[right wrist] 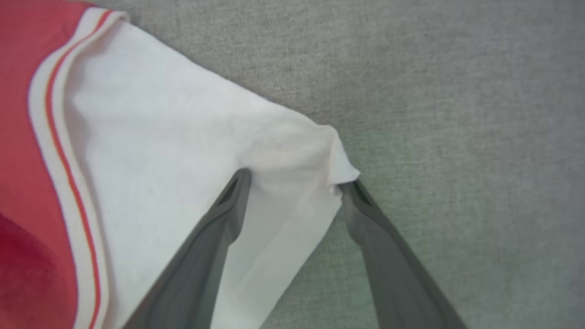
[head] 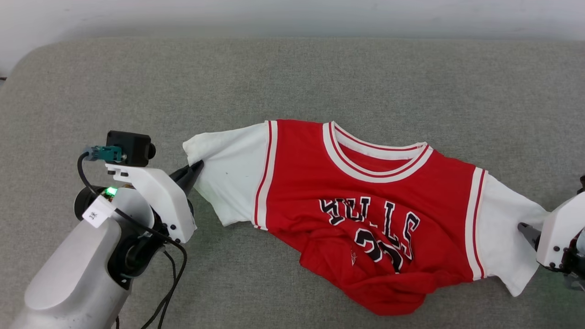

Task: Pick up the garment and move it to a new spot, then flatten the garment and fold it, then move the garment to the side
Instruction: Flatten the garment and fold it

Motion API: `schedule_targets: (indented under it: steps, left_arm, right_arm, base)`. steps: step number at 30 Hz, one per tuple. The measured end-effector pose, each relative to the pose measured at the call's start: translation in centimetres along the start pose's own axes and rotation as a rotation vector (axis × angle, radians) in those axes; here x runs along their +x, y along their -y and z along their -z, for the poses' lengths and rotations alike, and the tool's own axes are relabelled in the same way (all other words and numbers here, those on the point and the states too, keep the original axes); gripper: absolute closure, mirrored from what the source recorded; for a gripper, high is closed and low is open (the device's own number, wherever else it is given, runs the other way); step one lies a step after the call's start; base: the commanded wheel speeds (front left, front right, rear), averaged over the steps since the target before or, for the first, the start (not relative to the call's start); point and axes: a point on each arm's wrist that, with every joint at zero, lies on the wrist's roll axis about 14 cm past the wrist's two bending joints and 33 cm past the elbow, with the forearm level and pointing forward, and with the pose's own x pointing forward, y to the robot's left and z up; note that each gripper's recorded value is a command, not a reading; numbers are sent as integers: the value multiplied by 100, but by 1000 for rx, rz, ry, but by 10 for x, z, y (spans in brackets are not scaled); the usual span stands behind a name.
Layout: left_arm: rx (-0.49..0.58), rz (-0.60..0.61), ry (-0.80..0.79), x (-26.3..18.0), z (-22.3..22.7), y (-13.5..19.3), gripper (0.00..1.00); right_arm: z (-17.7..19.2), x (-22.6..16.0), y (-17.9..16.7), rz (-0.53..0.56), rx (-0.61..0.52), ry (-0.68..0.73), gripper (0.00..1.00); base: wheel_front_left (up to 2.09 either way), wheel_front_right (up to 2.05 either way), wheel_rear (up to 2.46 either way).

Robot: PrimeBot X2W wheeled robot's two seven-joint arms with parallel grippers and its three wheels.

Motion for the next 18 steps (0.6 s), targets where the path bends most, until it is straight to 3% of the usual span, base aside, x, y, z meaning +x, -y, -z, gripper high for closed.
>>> schedule_targets:
  steps: [3,5,6,12,18]
  left_arm:
    - [-9,-8,1,1,2,-4,100]
    - [-16,-11,1,2,3,-6,100]
    - [-18,-12,2,2,3,-6,100]
    - [-19,-23,50,-1,-7,-8,100]
    - [1,-55,136,-10,-31,-12,100]
  right_arm:
    - [9,9,-5,-8,-3,-77,0]
    - [14,12,-7,-15,4,-114,72]
    - [14,12,-7,-17,5,-125,100]
    - [2,7,-16,-48,7,-79,100]
    - [-67,-25,-17,-48,-32,210,100]
  base:
    - [0,0,0]
    - [0,0,0]
    - [0,0,0]
    - [0,0,0]
    - [0,0,0]
